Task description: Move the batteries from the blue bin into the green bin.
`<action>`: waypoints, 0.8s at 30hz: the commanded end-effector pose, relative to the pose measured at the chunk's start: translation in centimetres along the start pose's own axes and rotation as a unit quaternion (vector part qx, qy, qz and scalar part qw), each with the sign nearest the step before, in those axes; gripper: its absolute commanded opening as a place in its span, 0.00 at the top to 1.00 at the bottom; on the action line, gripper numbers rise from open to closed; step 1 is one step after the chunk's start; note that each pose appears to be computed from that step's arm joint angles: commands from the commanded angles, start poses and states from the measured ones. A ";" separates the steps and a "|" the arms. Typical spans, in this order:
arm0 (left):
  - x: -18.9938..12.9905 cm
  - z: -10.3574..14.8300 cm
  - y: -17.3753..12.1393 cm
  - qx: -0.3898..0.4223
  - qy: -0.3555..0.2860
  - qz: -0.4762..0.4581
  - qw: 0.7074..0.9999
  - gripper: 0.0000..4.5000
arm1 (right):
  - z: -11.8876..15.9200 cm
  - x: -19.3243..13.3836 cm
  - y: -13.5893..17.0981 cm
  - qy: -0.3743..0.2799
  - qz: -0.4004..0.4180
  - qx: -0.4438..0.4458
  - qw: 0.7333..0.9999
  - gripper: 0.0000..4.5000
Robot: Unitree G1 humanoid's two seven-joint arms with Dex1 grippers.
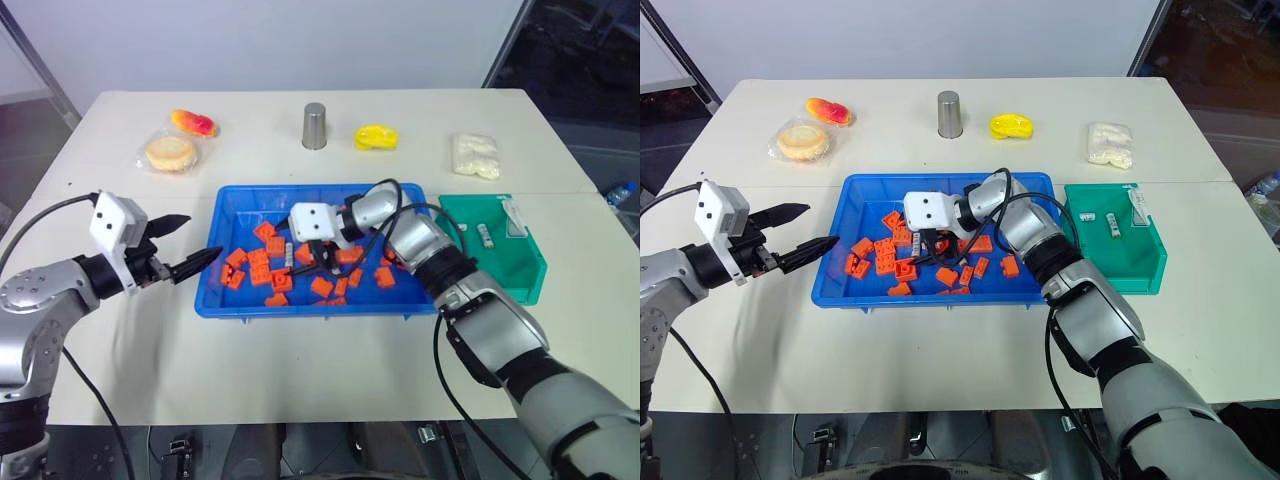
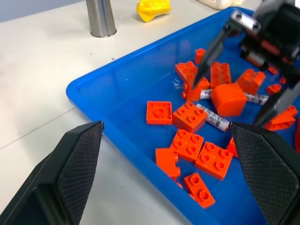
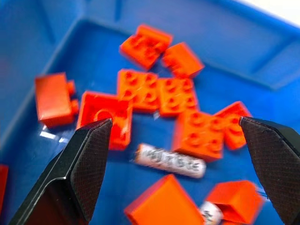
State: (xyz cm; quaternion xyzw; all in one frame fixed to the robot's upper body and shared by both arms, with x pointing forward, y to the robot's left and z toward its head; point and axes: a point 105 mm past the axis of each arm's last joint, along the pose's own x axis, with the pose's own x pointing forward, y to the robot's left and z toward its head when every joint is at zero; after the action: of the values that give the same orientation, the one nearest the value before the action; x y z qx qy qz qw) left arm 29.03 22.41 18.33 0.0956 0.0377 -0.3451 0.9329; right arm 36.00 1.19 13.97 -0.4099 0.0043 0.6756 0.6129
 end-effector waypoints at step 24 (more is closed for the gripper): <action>-0.1 2.3 -0.3 0.033 -0.041 0.021 0.998 0.00 | -1.2 1.7 -1.1 0.014 -0.007 0.063 0.998 0.01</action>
State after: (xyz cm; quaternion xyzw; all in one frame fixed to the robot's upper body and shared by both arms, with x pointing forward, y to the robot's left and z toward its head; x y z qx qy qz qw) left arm 29.17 21.98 18.88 0.0969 0.0186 -0.3286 0.9393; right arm 37.14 2.25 12.09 -0.3834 0.0503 0.6746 0.6288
